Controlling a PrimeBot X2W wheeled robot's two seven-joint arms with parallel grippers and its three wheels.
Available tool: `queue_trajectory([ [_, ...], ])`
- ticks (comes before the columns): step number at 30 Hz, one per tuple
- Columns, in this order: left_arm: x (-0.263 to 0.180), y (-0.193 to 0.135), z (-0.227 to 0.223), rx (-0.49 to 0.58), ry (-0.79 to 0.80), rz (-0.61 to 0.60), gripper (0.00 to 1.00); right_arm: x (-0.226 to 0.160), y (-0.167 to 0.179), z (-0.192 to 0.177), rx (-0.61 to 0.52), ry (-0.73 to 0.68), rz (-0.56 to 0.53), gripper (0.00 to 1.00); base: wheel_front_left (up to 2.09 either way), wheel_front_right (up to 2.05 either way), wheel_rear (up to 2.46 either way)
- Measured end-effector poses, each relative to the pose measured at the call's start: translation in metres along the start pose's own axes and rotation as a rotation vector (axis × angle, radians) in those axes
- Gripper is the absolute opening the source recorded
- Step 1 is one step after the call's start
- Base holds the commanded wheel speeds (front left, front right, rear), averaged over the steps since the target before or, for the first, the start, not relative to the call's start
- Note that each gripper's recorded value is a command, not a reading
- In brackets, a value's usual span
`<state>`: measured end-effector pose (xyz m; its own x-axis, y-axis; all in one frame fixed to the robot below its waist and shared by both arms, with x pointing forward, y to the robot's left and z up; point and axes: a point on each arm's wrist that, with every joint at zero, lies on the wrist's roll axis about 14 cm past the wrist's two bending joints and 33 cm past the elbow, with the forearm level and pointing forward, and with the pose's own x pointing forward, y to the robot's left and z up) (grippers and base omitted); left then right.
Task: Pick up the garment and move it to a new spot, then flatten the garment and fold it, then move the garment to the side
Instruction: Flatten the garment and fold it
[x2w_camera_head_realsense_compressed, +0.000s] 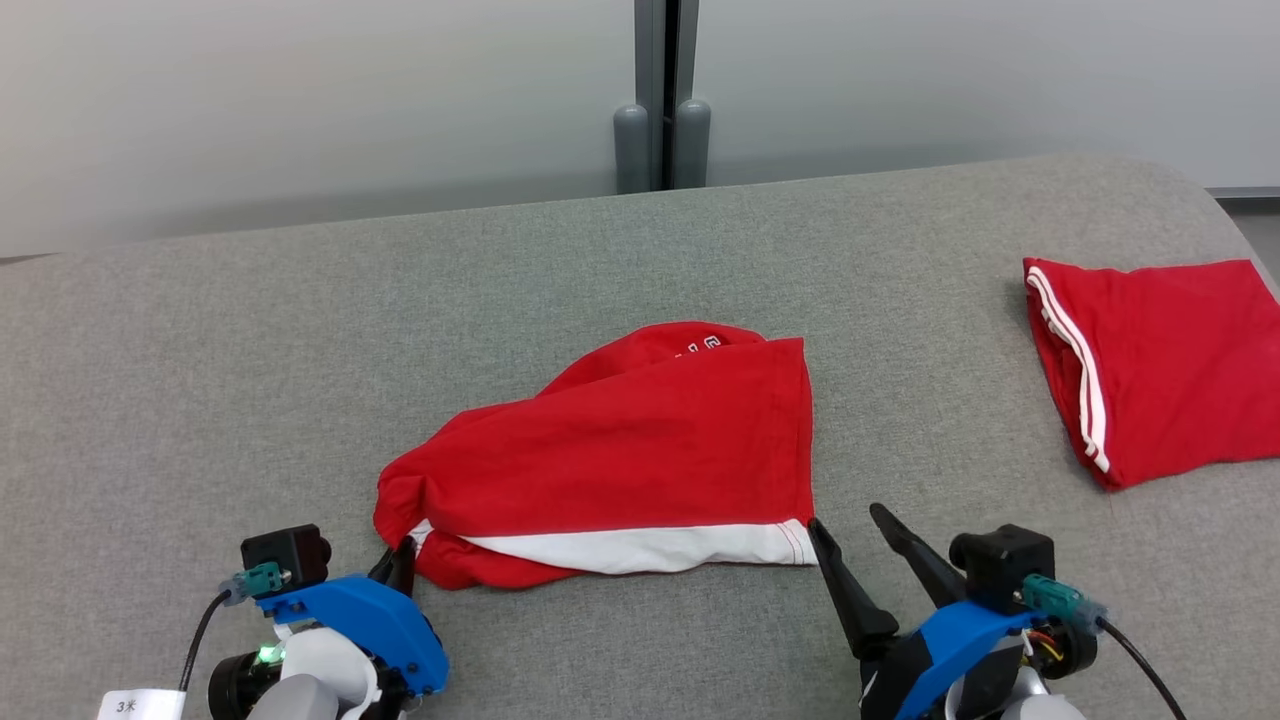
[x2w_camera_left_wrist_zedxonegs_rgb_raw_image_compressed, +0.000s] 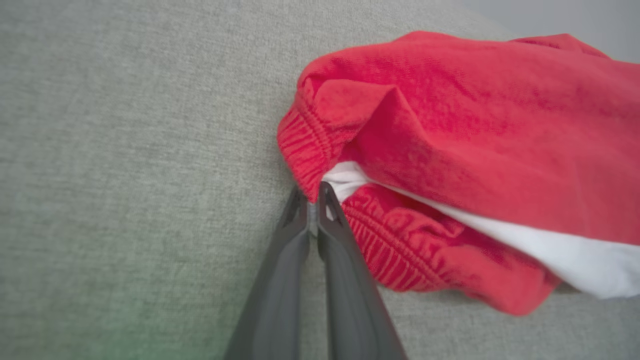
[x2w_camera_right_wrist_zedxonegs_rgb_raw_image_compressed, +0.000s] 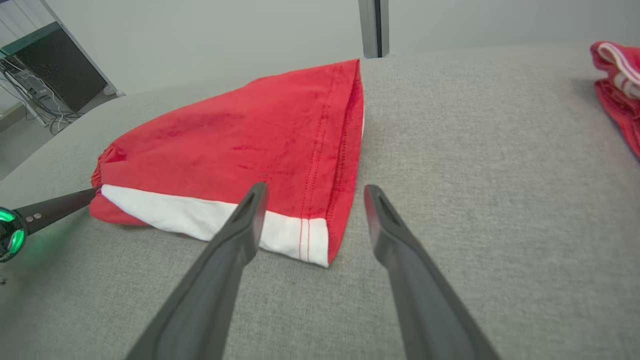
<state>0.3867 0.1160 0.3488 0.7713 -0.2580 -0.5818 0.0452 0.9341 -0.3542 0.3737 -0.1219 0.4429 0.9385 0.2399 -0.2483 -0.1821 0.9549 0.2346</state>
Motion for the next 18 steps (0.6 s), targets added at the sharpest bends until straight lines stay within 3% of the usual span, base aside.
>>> queue_trajectory([
  [9, -0.001, 0.002, 0.002, -0.006, -0.048, -0.011, 0.0, 0.004, 0.001, -0.036, -0.015, 0.203, 0.008, 1.0, 0.0, 0.0, 0.0],
  [18, 0.0, 0.003, 0.004, -0.001, -0.062, -0.02, 0.0, 0.021, 0.01, -0.05, -0.028, 0.292, 0.048, 1.0, 0.0, 0.0, 0.0],
])
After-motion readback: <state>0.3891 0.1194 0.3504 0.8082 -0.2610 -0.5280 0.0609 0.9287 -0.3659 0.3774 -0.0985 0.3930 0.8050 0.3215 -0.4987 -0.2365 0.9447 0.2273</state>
